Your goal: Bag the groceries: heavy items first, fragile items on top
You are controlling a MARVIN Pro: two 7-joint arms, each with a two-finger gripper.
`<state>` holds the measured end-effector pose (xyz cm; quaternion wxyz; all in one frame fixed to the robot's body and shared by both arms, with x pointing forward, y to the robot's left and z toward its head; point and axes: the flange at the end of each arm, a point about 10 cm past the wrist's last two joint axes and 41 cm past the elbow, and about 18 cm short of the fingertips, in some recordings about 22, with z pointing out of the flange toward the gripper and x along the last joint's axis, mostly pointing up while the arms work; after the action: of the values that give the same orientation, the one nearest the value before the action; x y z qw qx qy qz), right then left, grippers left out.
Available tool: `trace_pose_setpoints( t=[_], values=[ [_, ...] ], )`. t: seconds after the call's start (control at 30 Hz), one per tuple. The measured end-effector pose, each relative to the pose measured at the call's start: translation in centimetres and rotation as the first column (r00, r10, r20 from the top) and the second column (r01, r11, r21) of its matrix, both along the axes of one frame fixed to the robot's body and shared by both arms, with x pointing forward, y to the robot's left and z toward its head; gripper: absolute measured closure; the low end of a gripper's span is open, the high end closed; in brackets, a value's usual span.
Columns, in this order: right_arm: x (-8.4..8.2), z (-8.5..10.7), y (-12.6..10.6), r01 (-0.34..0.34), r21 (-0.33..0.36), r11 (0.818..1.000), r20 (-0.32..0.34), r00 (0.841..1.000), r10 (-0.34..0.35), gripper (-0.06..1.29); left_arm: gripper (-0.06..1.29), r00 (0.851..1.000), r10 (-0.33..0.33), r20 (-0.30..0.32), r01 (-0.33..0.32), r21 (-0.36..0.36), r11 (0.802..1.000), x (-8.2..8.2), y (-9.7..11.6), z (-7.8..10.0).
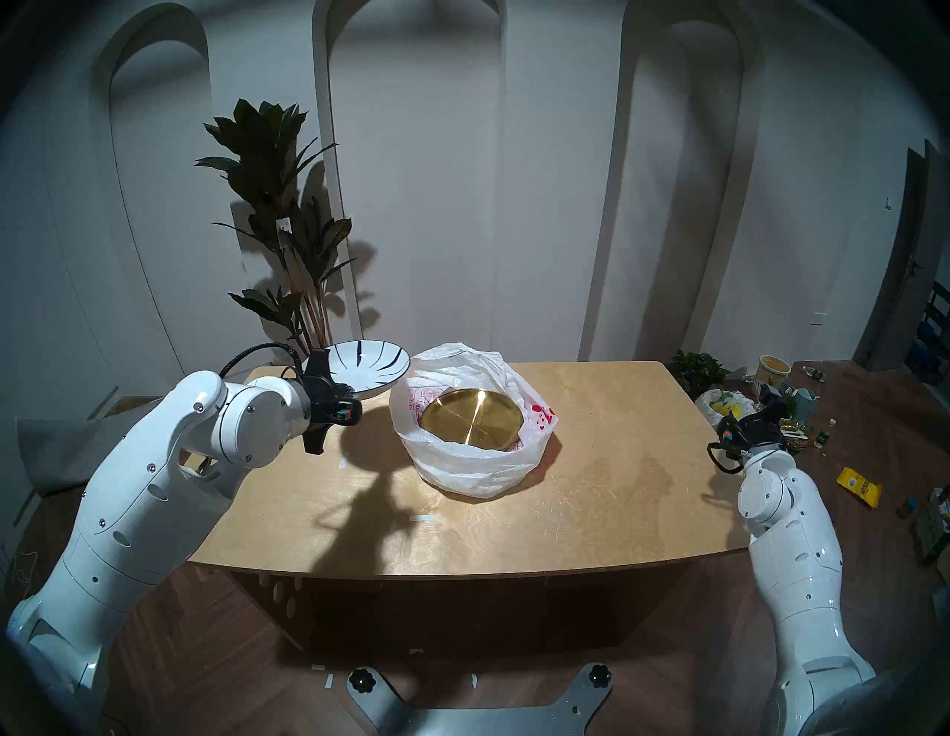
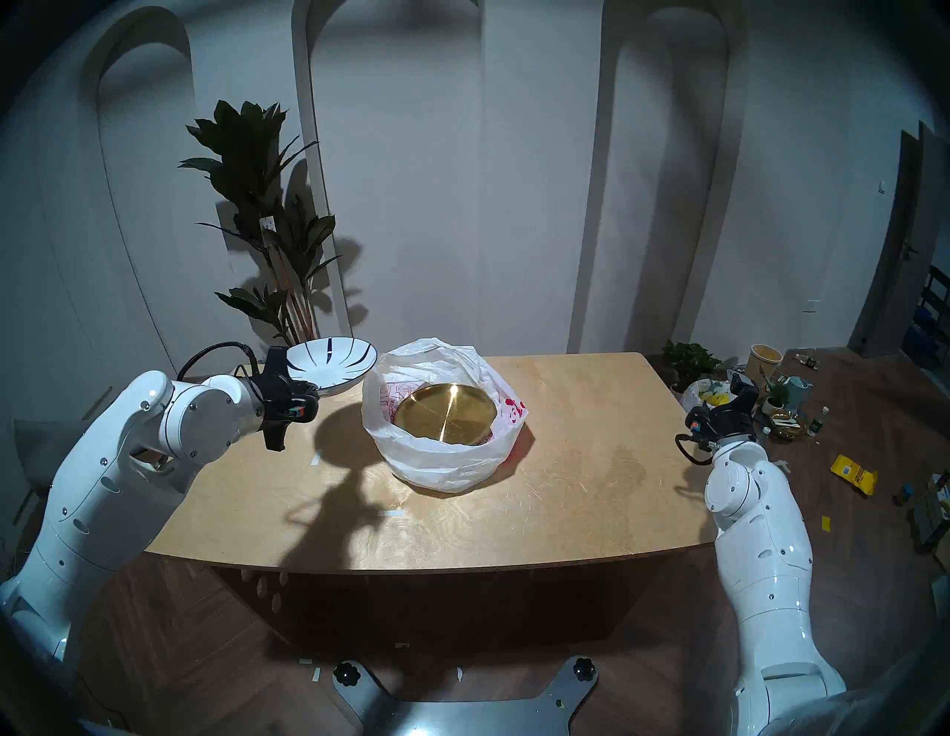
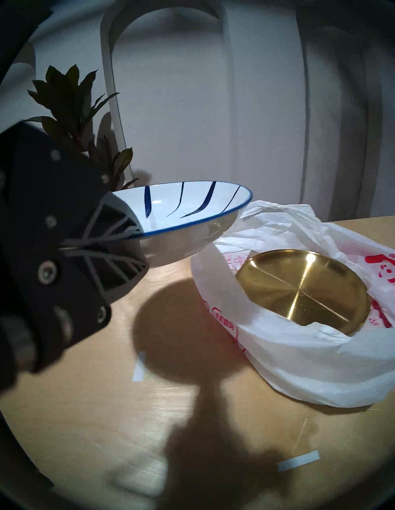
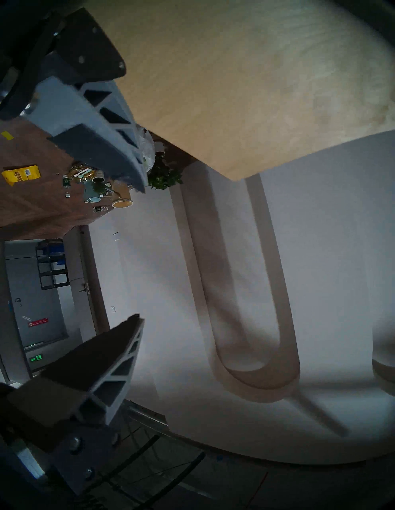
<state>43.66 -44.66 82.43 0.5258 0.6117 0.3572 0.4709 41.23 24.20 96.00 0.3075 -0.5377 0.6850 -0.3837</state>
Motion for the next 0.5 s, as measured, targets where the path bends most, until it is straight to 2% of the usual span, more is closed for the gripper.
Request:
trace_pose_setpoints(
  t=[0.2,0.5],
  values=[
    [-0.5,-0.8,0.9,-0.043,-0.012,0.999,-0.016,0.999,0.042,-0.04,1.26,0.996,-0.084,-0.013,0.084,-0.004,0.996,-0.4,-3.4,-0.1],
    [-0.9,-1.0,0.9,-0.056,-0.017,0.998,-0.016,0.998,0.056,-0.04,1.26,0.988,-0.154,-0.011,0.154,-0.009,0.988,-0.2,-6.7,0.0]
  ],
)
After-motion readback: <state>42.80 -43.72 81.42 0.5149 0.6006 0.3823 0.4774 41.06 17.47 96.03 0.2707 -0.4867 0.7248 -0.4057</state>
